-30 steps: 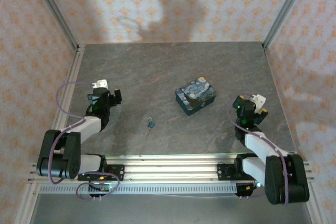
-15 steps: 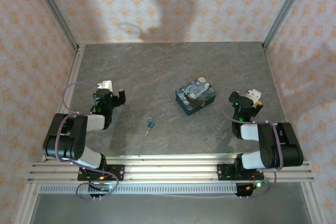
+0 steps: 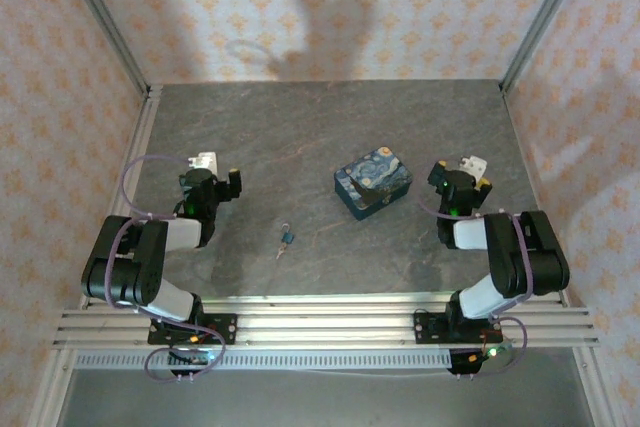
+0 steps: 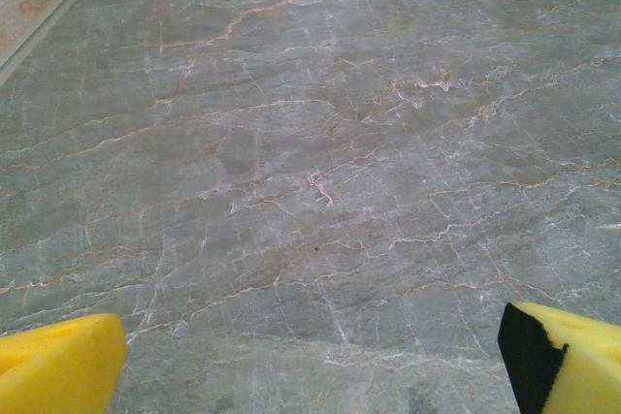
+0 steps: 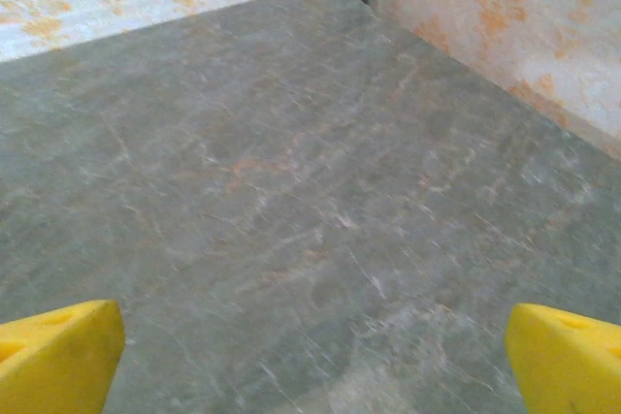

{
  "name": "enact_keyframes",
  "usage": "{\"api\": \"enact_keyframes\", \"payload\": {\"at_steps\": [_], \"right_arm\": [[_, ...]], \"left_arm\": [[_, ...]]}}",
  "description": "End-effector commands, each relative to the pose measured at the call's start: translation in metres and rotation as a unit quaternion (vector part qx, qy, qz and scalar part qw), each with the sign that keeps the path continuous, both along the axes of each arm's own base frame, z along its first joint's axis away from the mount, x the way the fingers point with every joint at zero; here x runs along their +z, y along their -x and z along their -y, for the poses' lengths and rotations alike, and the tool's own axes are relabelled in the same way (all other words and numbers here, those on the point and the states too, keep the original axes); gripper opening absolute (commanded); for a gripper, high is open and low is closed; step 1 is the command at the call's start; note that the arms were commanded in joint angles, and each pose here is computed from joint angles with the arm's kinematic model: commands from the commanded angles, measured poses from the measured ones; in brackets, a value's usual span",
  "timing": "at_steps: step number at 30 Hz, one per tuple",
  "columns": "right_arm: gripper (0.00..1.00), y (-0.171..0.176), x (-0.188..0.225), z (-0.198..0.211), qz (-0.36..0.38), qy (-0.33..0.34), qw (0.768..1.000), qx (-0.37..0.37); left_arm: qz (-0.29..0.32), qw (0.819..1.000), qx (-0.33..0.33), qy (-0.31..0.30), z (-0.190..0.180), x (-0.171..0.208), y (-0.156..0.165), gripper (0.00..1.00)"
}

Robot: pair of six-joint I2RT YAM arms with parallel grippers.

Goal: Unlock the padlock with the key

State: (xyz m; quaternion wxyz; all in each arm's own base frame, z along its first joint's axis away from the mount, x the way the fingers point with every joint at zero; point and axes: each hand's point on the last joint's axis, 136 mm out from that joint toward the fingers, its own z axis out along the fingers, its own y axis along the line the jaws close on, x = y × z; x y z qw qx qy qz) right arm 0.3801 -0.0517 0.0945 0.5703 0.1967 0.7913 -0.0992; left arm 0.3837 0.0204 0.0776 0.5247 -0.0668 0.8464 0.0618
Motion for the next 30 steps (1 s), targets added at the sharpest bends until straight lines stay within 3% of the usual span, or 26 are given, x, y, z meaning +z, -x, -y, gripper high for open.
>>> {"api": "enact_keyframes", "payload": {"at_steps": [1, 30], "right_arm": [[0.99, -0.002, 0.0014, -0.001, -0.011, 0.009, 1.0, 0.003], [0.99, -0.0033, 0.0003, -0.0041, -0.012, 0.012, 1.0, 0.012]], "left_arm": [[0.025, 1.0, 0.009, -0.014, -0.0037, 0.0158, -0.0091, 1.0], [0.025, 1.0, 0.008, -0.014, -0.0035, 0.0158, -0.0093, 1.0]]}}
